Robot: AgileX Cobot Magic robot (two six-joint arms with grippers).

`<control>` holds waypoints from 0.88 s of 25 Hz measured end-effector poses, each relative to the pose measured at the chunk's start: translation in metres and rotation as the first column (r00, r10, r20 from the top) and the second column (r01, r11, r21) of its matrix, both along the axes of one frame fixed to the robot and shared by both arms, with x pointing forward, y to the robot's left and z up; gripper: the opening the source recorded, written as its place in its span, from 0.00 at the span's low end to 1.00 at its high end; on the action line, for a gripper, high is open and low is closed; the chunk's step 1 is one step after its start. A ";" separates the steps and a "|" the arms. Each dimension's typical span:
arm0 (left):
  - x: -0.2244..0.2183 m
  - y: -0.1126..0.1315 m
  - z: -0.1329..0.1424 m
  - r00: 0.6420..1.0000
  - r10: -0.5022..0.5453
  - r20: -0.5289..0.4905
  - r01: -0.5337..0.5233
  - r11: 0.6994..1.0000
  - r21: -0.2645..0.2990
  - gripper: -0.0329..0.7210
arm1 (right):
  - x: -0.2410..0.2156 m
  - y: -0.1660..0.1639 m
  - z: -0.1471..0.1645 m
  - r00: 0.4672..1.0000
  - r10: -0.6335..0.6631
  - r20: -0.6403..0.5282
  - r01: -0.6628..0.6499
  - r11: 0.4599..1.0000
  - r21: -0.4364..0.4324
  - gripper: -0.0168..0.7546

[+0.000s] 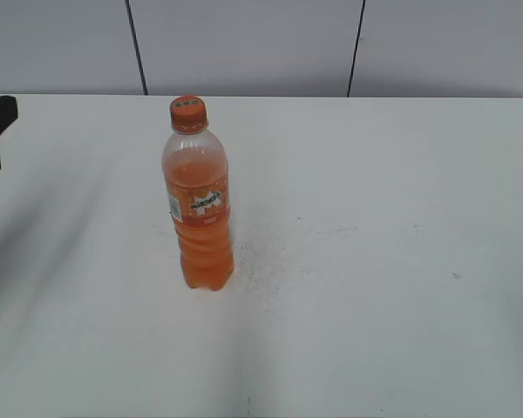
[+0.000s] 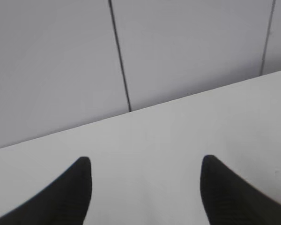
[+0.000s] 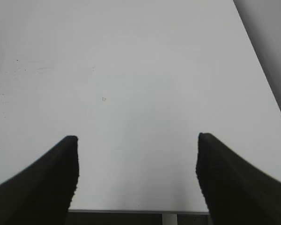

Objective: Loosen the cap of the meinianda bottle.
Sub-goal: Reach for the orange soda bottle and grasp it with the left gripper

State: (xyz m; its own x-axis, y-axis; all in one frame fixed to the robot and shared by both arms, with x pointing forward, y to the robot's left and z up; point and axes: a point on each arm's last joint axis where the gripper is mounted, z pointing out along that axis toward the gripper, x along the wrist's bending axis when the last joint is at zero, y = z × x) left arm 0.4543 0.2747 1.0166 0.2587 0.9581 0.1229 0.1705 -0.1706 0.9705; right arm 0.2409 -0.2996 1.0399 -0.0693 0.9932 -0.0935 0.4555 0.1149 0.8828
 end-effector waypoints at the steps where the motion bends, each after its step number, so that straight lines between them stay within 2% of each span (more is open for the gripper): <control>1: 0.003 -0.001 -0.003 0.999 -0.034 0.000 0.034 0.999 -0.003 0.64 | 0.000 0.000 0.000 1.000 0.000 0.000 0.000 1.000 0.000 0.78; 4: 0.013 0.001 -0.012 0.991 -0.126 -0.048 0.123 0.991 -0.061 0.64 | 0.000 0.000 0.000 1.000 0.000 -0.001 0.000 1.000 0.000 0.78; 5: 0.017 0.004 -0.015 0.982 -0.177 -0.064 0.173 0.983 -0.065 0.64 | 0.000 0.000 0.000 1.000 0.000 -0.001 0.000 1.000 0.000 0.78; 6: 0.021 0.007 -0.016 0.973 -0.220 -0.070 0.212 0.972 -0.101 0.64 | 0.000 0.000 0.000 1.000 0.000 -0.001 0.000 1.000 0.000 0.78; 9: 0.035 0.019 -0.025 0.922 -0.374 -0.096 0.357 0.920 -0.163 0.64 | 0.000 0.000 0.000 1.000 0.000 -0.001 0.000 1.000 0.000 0.78; 13: 0.046 0.019 -0.046 0.811 -0.561 -0.167 0.534 0.826 -0.182 0.64 | 0.000 0.000 0.000 1.000 0.000 -0.001 0.000 1.000 0.001 0.78; 17: 0.049 0.005 -0.077 0.700 -0.668 -0.252 0.640 0.744 -0.195 0.64 | 0.000 0.000 0.000 1.000 0.000 -0.001 0.000 1.000 0.001 0.78; 20: 0.049 -0.010 -0.092 0.632 -0.728 -0.265 0.711 0.681 -0.172 0.66 | 0.000 0.000 0.000 1.000 0.000 -0.001 0.000 1.000 0.001 0.78; 22: 0.050 -0.020 -0.097 0.612 -0.748 -0.256 0.738 0.657 -0.153 0.66 | 0.000 0.000 0.000 1.000 0.000 -0.001 0.000 1.000 0.001 0.78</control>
